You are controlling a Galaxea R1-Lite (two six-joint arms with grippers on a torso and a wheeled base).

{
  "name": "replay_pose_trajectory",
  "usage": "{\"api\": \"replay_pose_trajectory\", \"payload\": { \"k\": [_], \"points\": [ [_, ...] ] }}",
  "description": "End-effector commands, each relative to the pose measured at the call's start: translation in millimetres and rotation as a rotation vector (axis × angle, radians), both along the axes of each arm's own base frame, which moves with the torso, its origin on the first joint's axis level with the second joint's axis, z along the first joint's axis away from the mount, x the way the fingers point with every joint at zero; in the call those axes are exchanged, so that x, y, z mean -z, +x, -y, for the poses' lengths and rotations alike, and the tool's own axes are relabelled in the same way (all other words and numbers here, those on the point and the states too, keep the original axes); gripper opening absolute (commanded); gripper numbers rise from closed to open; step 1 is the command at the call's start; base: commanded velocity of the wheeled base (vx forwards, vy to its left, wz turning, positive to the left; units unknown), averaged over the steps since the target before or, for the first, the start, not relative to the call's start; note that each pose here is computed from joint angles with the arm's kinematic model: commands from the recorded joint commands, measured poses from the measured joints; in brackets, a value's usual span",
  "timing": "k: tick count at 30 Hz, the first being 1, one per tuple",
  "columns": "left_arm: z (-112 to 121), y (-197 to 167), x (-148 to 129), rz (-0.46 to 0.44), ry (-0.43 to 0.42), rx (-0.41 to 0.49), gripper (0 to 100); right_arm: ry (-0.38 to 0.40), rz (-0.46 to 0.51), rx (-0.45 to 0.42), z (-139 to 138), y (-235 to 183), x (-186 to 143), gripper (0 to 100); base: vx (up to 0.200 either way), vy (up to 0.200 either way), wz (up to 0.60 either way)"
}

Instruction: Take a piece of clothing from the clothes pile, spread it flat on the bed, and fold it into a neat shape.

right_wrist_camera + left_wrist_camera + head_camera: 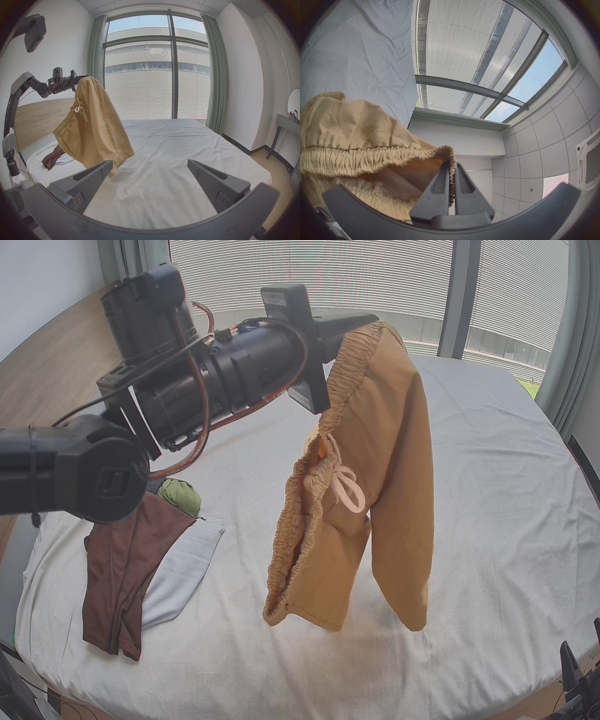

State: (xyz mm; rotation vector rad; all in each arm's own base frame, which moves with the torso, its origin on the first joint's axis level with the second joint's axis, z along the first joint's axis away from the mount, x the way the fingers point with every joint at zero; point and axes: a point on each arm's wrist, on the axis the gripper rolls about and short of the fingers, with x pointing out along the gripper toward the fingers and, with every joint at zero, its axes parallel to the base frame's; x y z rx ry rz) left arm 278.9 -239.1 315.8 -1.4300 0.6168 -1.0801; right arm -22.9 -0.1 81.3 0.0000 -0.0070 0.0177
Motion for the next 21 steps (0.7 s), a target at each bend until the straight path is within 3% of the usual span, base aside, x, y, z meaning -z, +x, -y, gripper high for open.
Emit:
{"api": "replay_pose_trajectory", "payload": {
  "k": [1, 5, 10, 21],
  "points": [
    [6, 20, 35, -0.068, 0.049, -0.014, 0, 0.0, -0.001, -0.001, 0, 0, 5, 100, 0.0, 0.0, 0.0],
    [1, 32, 66, -0.109, 0.108, -0.048, 0, 0.0, -0.001, -0.001, 0, 0, 5, 100, 0.0, 0.0, 0.0],
    [-3, 45, 90, -0.043, 0.177, -0.101, 0, 0.0, -0.001, -0.001, 0, 0, 5, 100, 0.0, 0.0, 0.0],
    [-38, 48, 95, 0.035, 0.256, -0.204, 0, -0.002, -0.001, -0.001, 0, 0, 5, 100, 0.0, 0.0, 0.0]
  ]
}}
